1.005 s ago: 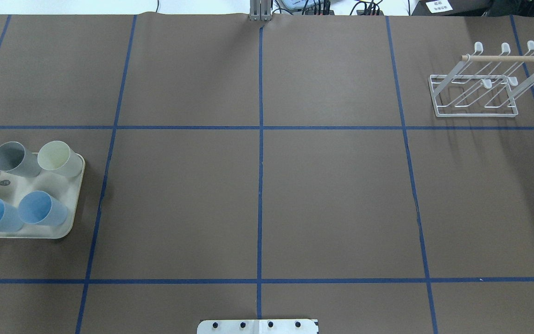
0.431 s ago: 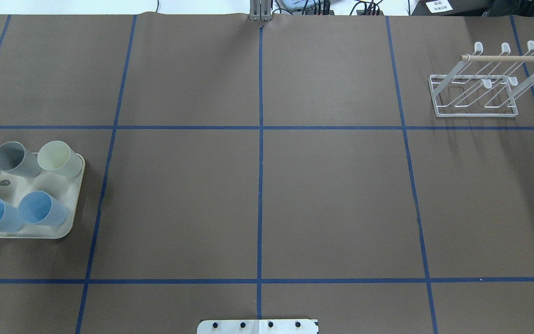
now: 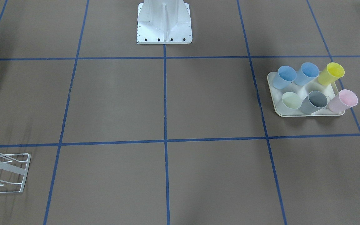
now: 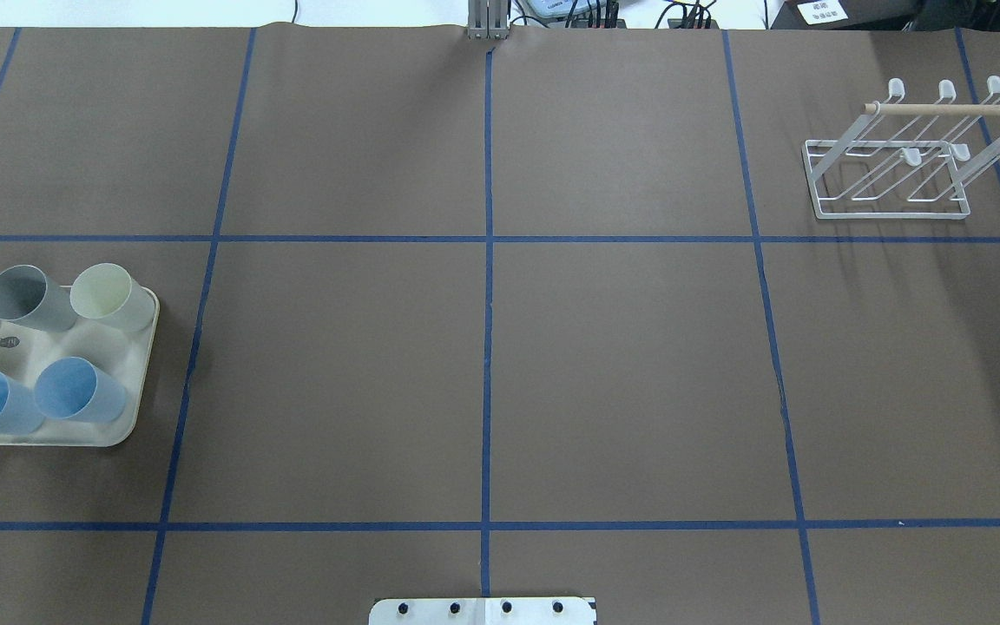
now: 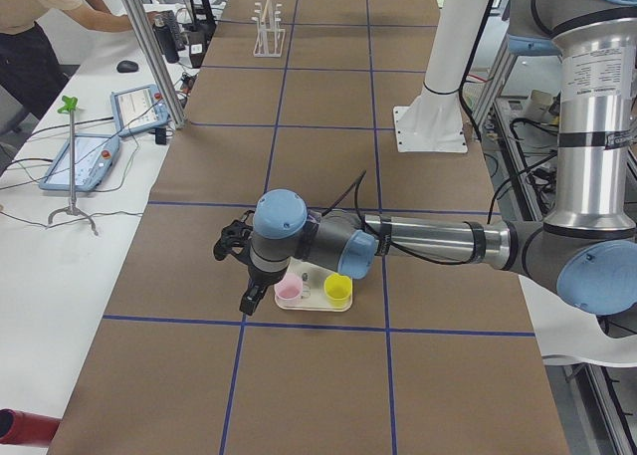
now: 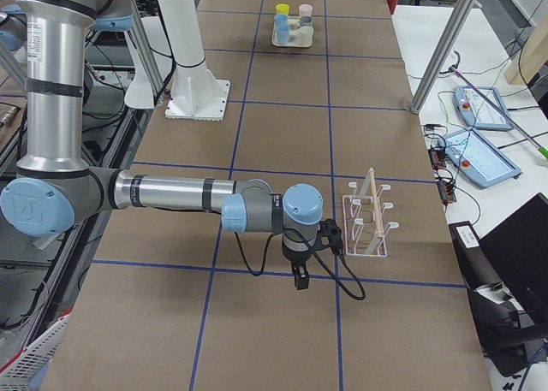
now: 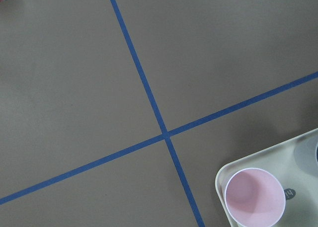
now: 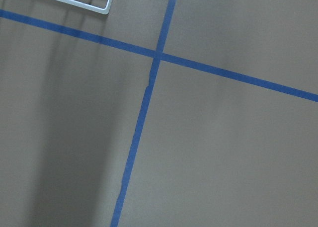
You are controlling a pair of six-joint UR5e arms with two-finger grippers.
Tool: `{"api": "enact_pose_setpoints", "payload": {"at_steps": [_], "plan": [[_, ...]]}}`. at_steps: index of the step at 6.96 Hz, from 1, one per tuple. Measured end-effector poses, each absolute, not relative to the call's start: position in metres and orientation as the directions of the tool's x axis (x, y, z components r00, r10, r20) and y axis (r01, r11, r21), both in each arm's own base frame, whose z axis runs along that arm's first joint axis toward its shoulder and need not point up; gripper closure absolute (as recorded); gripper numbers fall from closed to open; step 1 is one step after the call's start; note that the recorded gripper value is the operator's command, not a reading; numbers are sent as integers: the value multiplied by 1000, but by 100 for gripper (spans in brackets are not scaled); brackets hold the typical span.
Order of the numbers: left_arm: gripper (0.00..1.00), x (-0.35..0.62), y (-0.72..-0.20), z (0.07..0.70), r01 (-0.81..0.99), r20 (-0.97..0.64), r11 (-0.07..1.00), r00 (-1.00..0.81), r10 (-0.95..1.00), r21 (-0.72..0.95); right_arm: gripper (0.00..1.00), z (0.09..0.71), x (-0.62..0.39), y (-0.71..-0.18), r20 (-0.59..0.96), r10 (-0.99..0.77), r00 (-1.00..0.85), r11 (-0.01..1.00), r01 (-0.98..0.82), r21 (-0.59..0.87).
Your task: Transfer IKEA cup to right arm and place on rack
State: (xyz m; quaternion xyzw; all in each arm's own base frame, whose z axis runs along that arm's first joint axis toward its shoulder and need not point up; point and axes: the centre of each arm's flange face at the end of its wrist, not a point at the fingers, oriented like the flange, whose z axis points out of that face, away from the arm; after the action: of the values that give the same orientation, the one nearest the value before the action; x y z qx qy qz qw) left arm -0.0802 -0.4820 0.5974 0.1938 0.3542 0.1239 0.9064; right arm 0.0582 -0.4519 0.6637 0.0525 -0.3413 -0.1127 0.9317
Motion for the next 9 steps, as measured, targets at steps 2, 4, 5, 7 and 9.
{"api": "enact_pose_setpoints", "payload": {"at_steps": [2, 4, 5, 7, 9], "plan": [[0, -84, -508, 581, -74, -583, 886, 727, 362, 458, 0, 655, 55, -453, 630, -302, 716, 950, 171, 261], [0, -83, -517, 577, -55, -599, 886, 718, 356, 460, 0, 614, 52, -457, 616, -362, 700, 916, 143, 375], [0, -76, -518, 575, -64, -594, 875, 710, 377, 479, 0, 581, 46, -456, 624, -367, 690, 906, 114, 407], [0, -36, -515, 593, -120, -600, 872, 680, 421, 475, 0, 532, 15, -451, 723, -368, 584, 909, 63, 412], [0, 6, -497, 626, -94, -636, 904, 680, 365, 418, 0, 500, -42, -442, 733, -305, 608, 935, 45, 351]]}}
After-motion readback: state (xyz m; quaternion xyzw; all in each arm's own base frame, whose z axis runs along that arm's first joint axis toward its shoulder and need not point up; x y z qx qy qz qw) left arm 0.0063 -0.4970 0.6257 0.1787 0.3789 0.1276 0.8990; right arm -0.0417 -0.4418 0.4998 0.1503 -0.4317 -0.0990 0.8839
